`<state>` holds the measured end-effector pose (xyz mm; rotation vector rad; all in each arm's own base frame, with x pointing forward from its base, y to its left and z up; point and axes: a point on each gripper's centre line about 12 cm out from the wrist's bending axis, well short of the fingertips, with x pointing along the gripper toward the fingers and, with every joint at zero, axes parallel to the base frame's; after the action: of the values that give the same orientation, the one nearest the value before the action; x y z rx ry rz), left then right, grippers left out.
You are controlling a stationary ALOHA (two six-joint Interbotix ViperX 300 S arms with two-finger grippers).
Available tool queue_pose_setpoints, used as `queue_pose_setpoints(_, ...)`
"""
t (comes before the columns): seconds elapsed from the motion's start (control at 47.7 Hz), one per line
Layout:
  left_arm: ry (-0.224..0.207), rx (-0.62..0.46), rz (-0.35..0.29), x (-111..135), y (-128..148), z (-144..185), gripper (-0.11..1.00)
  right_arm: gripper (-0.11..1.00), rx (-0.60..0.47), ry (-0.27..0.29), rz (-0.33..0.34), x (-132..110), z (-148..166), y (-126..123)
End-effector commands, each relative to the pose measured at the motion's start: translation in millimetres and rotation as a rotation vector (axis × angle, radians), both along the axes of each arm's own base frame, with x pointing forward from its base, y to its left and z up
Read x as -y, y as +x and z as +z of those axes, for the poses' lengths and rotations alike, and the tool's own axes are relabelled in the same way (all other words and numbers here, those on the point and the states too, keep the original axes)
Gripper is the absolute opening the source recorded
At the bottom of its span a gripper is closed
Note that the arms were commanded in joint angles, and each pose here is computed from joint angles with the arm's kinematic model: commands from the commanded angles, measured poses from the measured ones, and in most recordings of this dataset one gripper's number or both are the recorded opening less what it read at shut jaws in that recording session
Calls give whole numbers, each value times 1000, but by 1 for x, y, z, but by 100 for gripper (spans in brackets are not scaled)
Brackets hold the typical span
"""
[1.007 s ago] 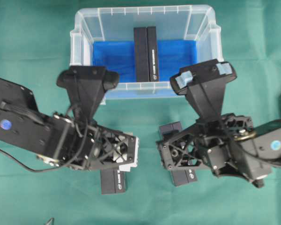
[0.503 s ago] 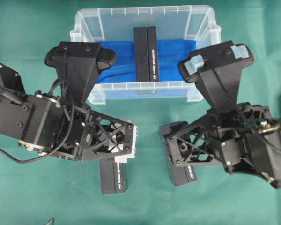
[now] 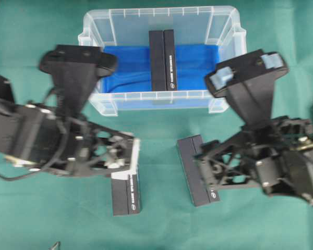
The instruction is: Take the box out of the case with both arms.
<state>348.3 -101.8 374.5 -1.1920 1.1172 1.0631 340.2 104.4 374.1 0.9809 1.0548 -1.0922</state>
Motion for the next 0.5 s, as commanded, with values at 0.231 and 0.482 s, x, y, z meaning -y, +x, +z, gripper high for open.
queue_pose_setpoints(0.231,-12,-6,1,2,-63,6,83,89,9,31,-23,8,10,-57)
queue_pose_setpoints(0.482,-26,-17,46,4,-113,-3,83,88,29,52,-75,14,8,-100)
